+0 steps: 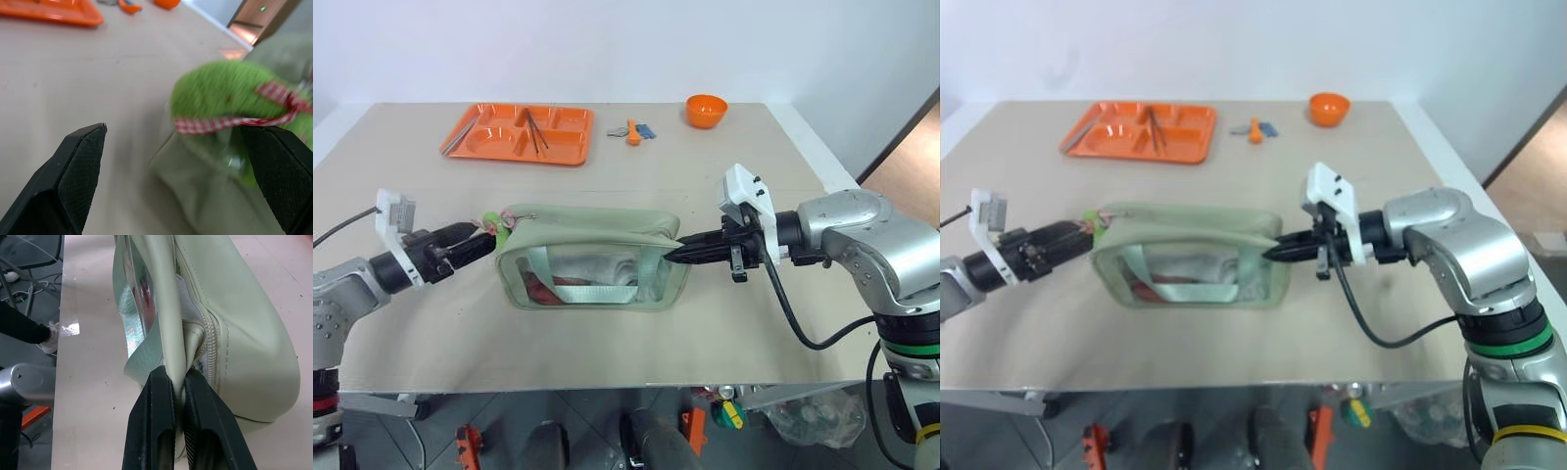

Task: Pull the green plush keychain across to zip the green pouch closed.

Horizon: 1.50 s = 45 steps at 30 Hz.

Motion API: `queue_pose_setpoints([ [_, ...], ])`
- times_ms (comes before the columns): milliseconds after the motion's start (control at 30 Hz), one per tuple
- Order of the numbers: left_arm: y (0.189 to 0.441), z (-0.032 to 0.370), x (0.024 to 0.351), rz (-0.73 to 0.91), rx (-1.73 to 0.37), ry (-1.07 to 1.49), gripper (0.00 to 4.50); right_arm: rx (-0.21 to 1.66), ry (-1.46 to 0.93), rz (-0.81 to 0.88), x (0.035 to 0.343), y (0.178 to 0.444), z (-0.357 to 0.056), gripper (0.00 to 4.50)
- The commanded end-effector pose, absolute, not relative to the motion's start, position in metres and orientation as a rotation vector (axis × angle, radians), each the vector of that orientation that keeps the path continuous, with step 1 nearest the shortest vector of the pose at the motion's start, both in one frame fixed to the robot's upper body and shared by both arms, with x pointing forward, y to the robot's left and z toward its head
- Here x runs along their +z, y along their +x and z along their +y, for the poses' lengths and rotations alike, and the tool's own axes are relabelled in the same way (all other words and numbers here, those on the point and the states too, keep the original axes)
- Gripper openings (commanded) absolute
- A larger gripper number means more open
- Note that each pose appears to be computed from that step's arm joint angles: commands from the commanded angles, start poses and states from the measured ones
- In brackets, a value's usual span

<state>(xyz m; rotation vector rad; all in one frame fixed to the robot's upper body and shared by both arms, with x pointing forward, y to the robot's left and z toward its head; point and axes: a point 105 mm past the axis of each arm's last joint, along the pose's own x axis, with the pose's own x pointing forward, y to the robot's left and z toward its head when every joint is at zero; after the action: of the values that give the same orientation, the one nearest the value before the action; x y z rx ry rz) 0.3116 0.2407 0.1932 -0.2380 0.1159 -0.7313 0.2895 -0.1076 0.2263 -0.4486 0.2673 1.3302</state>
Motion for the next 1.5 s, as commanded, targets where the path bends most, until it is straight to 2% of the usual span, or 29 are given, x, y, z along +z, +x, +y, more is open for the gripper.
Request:
queue_pose_setpoints([
  [33, 0.311, 0.236, 0.204, 0.089, -0.76, -0.236, 4.5, 1.344, -0.465, 0.236, 0.232, 0.283, -0.105, 0.05],
  [100, 0.312, 0.236, 0.198, 0.103, -0.757, -0.216, 4.5, 1.338, -0.464, 0.235, 0.233, 0.283, -0.106, 0.05],
  [133, 0.313, 0.236, 0.197, 0.106, -0.756, -0.212, 4.24, 1.335, -0.463, 0.234, 0.233, 0.284, -0.106, 0.01],
  [400, 0.312, 0.235, 0.201, 0.082, -0.764, -0.232, 1.69, 1.331, -0.465, 0.228, 0.234, 0.285, -0.106, 0.0],
  [533, 0.311, 0.233, 0.204, 0.073, -0.771, -0.235, 0.23, 1.334, -0.466, 0.227, 0.234, 0.285, -0.105, 0.0],
  [567, 0.31, 0.233, 0.204, 0.072, -0.773, -0.235, 0.03, 1.335, -0.467, 0.227, 0.234, 0.285, -0.105, 0.0],
  [800, 0.314, 0.248, 0.224, 0.002, -0.727, -0.215, 0.03, 1.338, -0.47, 0.23, 0.233, 0.286, -0.104, 0.0],
  [967, 0.311, 0.238, 0.282, -0.155, -0.801, -0.166, 0.03, 1.338, -0.474, 0.229, 0.233, 0.288, -0.104, 0.0],
  [1067, 0.313, 0.213, 0.297, -0.18, -0.882, -0.106, 0.03, 1.34, -0.475, 0.224, 0.234, 0.289, -0.103, 0.0],
  [1300, 0.318, 0.154, 0.289, -0.135, -1.048, 0.157, 0.03, 1.334, -0.476, 0.212, 0.235, 0.29, -0.102, 0.0],
  [1500, 0.321, 0.13, 0.293, -0.154, -1.128, 0.281, 0.03, 1.322, -0.473, 0.21, 0.235, 0.287, -0.103, 0.0],
])
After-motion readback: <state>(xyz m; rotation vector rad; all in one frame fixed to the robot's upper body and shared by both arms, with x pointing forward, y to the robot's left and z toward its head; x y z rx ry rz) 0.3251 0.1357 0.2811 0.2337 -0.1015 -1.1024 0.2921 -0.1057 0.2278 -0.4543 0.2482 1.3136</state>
